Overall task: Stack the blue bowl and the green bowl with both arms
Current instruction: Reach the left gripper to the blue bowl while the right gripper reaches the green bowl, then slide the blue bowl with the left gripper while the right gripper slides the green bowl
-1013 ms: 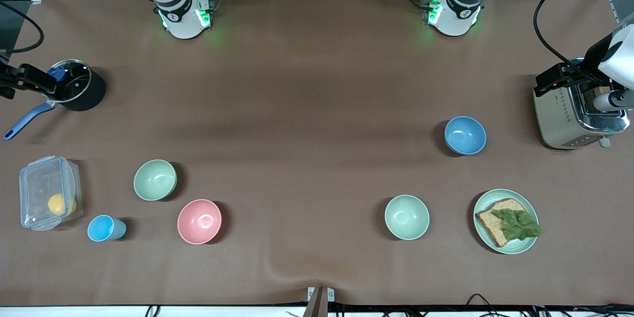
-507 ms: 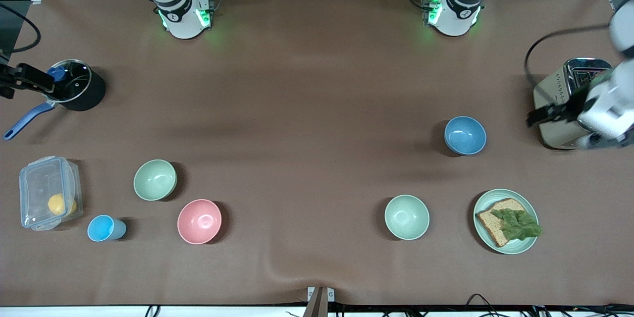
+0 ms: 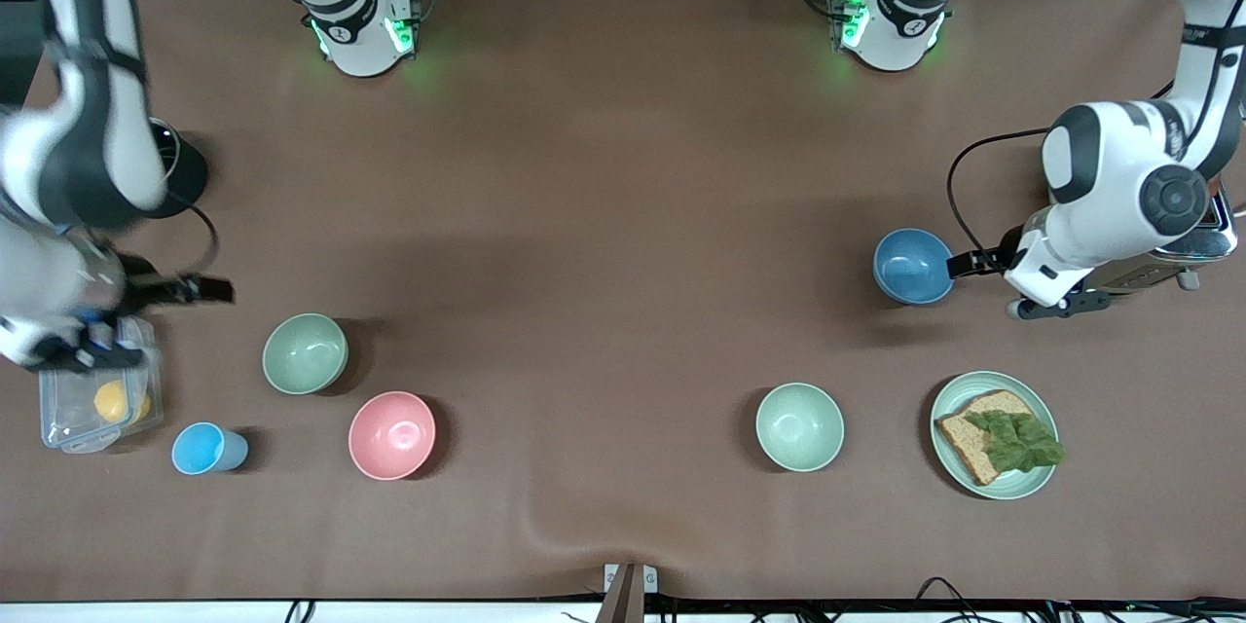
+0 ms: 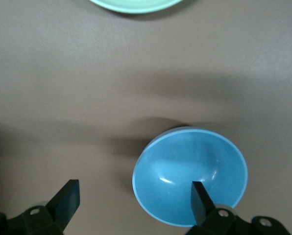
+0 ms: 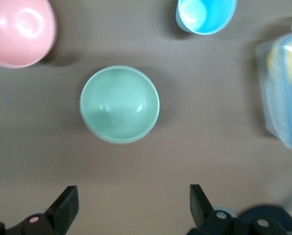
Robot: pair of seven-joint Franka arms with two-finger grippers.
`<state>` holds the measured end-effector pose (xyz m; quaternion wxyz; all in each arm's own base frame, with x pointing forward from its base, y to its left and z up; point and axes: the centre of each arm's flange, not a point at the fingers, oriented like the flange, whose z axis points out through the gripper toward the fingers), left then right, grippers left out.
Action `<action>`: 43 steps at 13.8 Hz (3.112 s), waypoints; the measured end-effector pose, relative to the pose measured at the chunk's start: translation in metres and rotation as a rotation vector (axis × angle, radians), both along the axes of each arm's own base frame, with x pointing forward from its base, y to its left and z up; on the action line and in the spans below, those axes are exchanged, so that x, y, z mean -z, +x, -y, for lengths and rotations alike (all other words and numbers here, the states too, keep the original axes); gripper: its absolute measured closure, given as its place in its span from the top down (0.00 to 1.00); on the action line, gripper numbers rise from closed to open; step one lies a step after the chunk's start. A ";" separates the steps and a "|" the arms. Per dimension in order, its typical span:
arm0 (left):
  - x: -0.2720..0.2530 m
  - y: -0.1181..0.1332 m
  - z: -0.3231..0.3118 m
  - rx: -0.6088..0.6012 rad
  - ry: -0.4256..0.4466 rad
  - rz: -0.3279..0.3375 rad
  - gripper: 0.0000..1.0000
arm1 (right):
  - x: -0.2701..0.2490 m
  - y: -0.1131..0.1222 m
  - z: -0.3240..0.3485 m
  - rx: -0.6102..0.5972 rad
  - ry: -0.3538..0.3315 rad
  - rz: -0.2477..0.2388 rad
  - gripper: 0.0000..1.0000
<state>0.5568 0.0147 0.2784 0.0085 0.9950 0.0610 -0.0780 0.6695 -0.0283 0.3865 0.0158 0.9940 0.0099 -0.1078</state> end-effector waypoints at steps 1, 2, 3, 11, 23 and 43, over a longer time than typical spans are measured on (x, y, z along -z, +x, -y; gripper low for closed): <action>0.008 -0.001 0.001 0.001 -0.002 -0.014 1.00 | 0.030 0.008 0.001 0.004 0.003 0.000 1.00; 0.015 -0.002 0.001 0.001 -0.004 -0.026 1.00 | 0.055 0.012 0.002 0.013 0.013 0.005 1.00; 0.021 -0.003 0.001 0.001 -0.006 -0.038 1.00 | 0.079 0.014 0.004 0.022 0.018 0.015 1.00; 0.060 -0.016 0.002 0.024 0.004 -0.055 0.89 | 0.185 -0.005 0.036 0.157 0.081 0.055 0.86; 0.056 -0.015 0.006 0.037 0.002 -0.046 0.04 | 0.120 -0.004 -0.022 0.179 0.124 0.024 0.05; -0.097 0.022 0.239 -0.044 -0.062 0.057 0.04 | 0.170 -0.106 -0.444 0.928 0.102 0.011 0.05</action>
